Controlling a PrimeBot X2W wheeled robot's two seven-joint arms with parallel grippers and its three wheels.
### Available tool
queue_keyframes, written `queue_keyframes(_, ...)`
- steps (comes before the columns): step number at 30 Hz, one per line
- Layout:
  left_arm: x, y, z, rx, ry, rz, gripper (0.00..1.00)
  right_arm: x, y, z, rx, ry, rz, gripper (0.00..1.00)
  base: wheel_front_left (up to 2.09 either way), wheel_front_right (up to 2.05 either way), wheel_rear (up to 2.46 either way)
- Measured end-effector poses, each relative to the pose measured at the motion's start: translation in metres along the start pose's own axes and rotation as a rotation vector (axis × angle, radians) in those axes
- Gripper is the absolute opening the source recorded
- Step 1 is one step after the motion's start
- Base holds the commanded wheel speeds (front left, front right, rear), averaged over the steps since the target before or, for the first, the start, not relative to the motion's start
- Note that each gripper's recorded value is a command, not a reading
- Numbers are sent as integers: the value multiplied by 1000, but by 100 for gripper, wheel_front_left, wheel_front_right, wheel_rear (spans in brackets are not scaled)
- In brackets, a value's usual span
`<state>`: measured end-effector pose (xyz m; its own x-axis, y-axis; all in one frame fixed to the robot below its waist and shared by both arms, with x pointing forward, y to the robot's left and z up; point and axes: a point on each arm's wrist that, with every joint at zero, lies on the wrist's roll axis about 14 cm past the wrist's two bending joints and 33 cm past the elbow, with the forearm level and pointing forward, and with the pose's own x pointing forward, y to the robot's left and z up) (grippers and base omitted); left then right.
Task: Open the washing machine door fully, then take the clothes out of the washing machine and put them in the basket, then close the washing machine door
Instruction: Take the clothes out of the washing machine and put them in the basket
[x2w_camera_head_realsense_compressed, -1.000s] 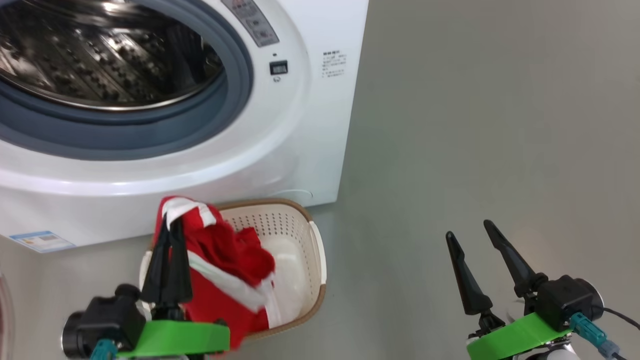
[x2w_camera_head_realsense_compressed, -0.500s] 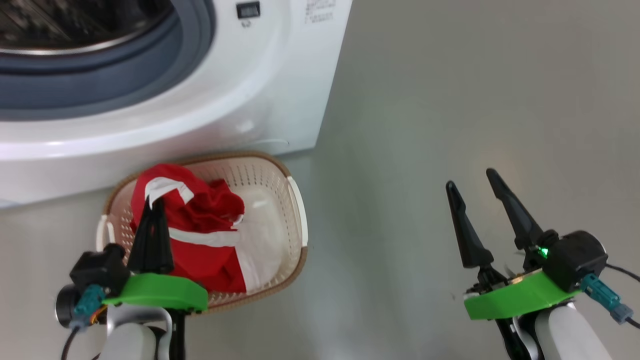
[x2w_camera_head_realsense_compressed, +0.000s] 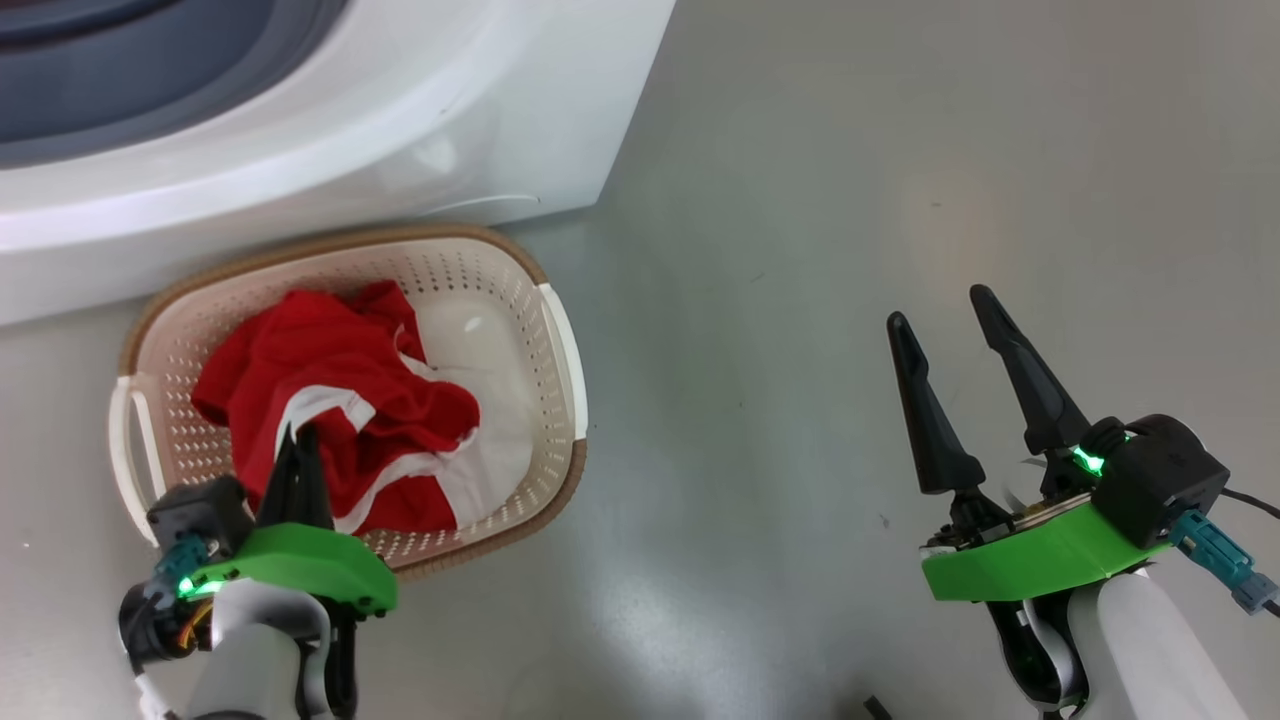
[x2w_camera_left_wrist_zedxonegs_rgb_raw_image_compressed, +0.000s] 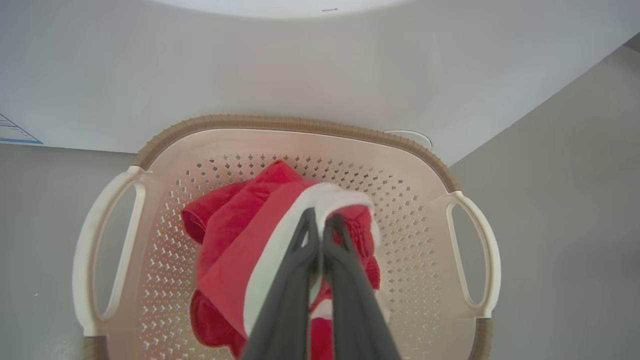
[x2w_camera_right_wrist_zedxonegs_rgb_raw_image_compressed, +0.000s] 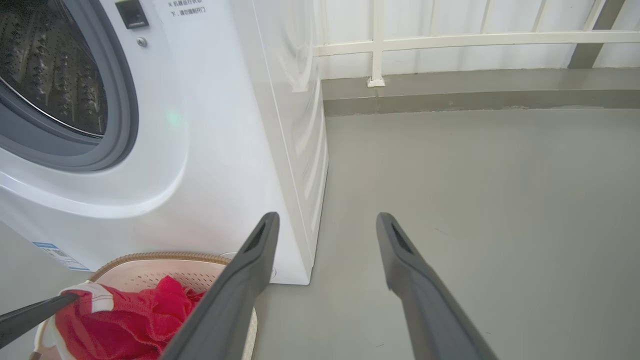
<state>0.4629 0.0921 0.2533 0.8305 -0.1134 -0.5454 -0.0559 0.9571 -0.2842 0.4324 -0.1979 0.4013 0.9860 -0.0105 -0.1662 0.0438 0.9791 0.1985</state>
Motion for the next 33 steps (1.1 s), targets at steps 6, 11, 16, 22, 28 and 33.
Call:
queue_keyframes(6,6,1,-18,-7,63,3,0,8,1,-3,-1,2,6,100,0,0,0)
queue_keyframes(11,4,2,-24,-4,86,5,10,8,3,-3,1,1,12,100,0,0,0)
queue_keyframes(16,0,0,-18,-13,82,0,100,7,7,2,13,-9,23,100,0,0,0)
queue_keyframes(22,-6,-9,0,-15,39,-32,100,4,13,11,18,-33,38,100,0,0,0)
queue_keyframes(28,-23,-14,22,-4,-31,-54,100,-3,21,20,25,-51,57,100,0,0,0)
queue_keyframes(33,-42,-24,46,9,-108,-89,100,-14,29,23,27,-52,75,100,0,0,0)
